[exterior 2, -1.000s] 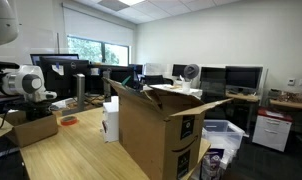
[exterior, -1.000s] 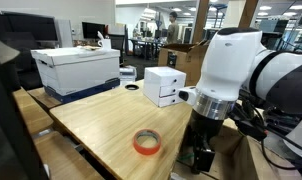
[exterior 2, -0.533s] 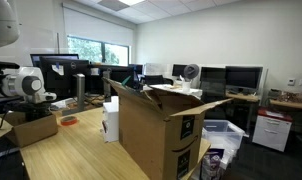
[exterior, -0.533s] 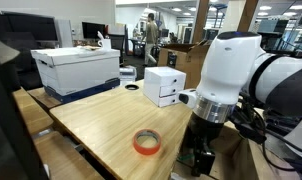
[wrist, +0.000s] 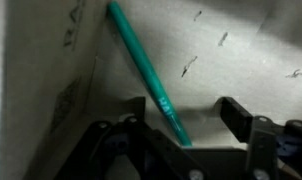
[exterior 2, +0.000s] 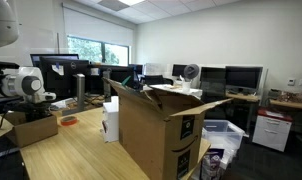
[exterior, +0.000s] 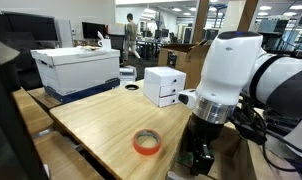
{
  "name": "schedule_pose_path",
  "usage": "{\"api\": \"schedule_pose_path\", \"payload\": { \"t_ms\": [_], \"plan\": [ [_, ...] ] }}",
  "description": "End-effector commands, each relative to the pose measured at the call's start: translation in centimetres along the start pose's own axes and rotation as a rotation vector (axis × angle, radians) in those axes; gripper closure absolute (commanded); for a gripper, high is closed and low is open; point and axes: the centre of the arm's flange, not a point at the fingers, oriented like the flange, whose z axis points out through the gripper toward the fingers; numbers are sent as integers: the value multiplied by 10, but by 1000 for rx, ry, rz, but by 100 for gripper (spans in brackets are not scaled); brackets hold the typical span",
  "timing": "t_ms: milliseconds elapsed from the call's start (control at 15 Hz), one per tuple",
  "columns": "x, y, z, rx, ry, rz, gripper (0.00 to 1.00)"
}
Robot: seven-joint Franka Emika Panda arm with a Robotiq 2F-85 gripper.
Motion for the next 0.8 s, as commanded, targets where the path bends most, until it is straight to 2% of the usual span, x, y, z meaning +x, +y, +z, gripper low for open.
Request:
{"api": "schedule_pose_path", "payload": {
  "t_ms": [0, 467, 600, 667, 733],
  "plan": [
    [-3, -4, 4, -1, 14, 9, 52],
    [-1, -10, -1, 1, 29, -5, 92],
    [0, -12, -2, 1, 32, -9, 94],
    [0, -13, -2, 1, 33, -11, 99],
    [0, -13, -3, 1, 33, -11, 97]
  ]
}}
